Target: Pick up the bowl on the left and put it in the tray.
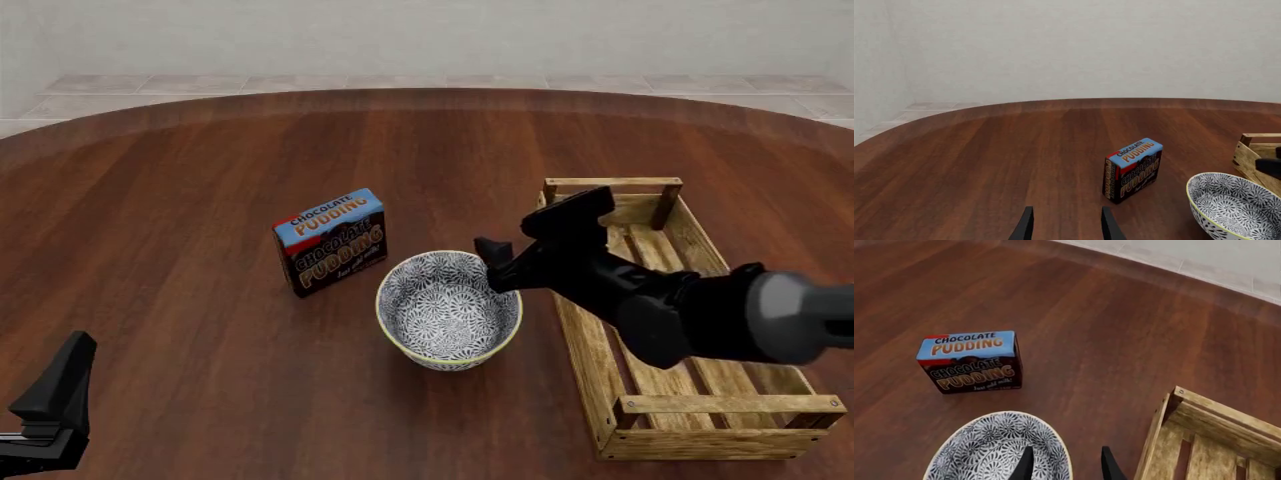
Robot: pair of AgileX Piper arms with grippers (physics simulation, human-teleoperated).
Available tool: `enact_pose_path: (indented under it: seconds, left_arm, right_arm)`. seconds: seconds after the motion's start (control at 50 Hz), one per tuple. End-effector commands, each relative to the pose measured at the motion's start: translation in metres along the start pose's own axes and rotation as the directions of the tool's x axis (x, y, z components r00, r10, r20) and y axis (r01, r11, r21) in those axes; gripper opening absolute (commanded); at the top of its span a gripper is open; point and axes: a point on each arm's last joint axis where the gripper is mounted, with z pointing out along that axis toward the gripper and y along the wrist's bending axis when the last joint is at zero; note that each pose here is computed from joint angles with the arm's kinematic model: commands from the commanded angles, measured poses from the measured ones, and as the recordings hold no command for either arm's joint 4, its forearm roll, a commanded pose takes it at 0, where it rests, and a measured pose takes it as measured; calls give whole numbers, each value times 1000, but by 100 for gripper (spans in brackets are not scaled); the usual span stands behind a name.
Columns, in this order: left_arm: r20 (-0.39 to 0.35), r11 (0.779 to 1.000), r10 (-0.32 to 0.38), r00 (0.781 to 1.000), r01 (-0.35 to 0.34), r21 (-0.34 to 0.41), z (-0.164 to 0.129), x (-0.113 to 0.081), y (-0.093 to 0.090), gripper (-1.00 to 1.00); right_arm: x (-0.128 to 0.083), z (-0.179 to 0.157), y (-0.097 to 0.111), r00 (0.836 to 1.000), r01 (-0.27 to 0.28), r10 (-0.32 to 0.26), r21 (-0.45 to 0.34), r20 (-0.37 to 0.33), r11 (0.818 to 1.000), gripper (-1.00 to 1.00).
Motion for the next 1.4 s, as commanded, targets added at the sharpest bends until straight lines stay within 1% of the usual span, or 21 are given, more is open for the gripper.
enact_pose_path:
  seconds: [0.02, 0.52, 1.4]
  left_arm:
    - [0, 1000, 0, 1000, 0, 0, 0, 0, 0, 100]
    - [0, 1000, 0, 1000, 0, 0, 0, 0, 0, 100]
    - [0, 1000, 0, 1000, 0, 0, 0, 0, 0, 100]
  right_arm:
    - [4, 6, -2, 1000, 0, 0, 7, -6, 1000, 100]
    - [14, 17, 1, 1000, 12, -12, -2, -26, 1000, 100]
    - [19, 31, 1, 999, 19, -19, -2, -41, 1000, 100]
